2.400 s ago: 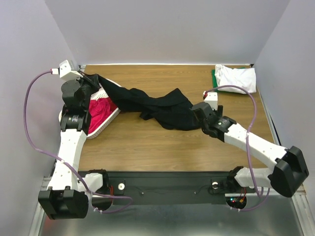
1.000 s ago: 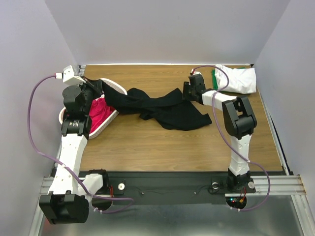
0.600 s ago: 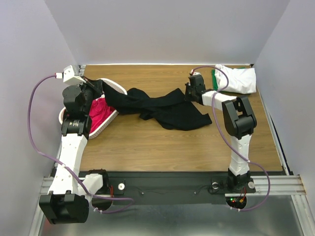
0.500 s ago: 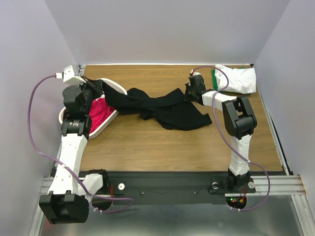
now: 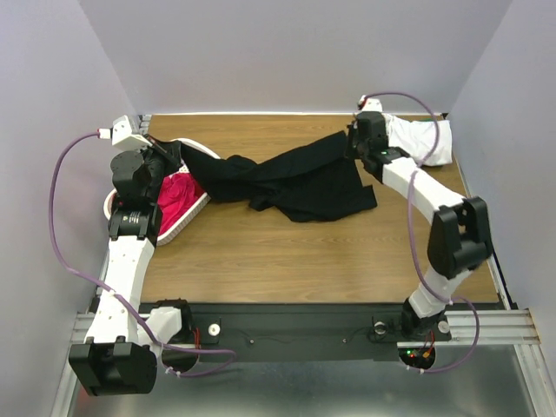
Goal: Fold and stack the t-shirts
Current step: Flatten the tshirt out
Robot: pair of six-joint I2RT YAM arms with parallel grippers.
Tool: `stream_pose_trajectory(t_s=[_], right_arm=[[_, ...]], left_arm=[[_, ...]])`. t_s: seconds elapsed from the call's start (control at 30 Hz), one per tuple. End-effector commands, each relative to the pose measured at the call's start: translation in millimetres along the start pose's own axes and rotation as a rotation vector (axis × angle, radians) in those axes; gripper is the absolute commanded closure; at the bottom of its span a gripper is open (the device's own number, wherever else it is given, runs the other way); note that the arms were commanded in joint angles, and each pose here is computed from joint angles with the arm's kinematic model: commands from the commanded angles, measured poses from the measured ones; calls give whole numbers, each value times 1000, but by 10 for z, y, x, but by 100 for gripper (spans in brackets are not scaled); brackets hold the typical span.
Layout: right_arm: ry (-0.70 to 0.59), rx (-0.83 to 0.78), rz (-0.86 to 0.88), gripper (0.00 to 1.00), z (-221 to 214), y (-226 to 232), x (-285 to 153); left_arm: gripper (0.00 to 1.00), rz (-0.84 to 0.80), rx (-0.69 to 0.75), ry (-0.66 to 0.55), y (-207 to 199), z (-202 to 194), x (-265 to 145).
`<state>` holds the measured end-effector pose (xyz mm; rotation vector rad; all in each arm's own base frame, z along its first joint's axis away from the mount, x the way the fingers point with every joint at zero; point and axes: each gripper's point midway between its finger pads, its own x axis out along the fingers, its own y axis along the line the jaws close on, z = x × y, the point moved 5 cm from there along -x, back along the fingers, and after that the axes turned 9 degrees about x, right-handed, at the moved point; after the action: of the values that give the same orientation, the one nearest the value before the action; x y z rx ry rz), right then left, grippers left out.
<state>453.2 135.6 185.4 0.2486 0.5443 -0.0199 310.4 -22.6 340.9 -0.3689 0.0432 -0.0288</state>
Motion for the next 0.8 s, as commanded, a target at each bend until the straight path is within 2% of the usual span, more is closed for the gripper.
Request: stream_pose_trajectory(t_s=[0.0,0.07,0.23,0.33,0.37,0.43,0.53,0.63,0.73,0.77], right_arm=[[-144,-6,-77,99,526,-176,-454],[-150,0,-76,99,559,-202,-623],[-84,38,-74,98,261,-332,-881],[-23,62,-88,88,-50,-447,-950],[-9,75,-95,81,-127,-474,-956],[38,84,-125,77,-360,-565,-931],[101,85,-156,77,-612,-645,-861],[159,80,-148,91,-783,-652,-787],[190,79,-135,93,-862,-639,-748],[205,85,-112,90,-910,-615,-728]], left_arm=[[100,-23,13,-75,-70,215,-42],[100,-24,15,-78,-76,231,-57],[100,-27,20,-82,-85,243,-122],[100,-33,18,-71,-86,214,-118],[100,-39,18,-66,-90,197,-113],[100,-42,16,-53,-86,161,-93],[100,-47,16,-49,-91,146,-84],[100,-44,16,-46,-76,122,-79],[100,-45,16,-44,-72,105,-80],[100,-47,16,-43,-74,98,-82]])
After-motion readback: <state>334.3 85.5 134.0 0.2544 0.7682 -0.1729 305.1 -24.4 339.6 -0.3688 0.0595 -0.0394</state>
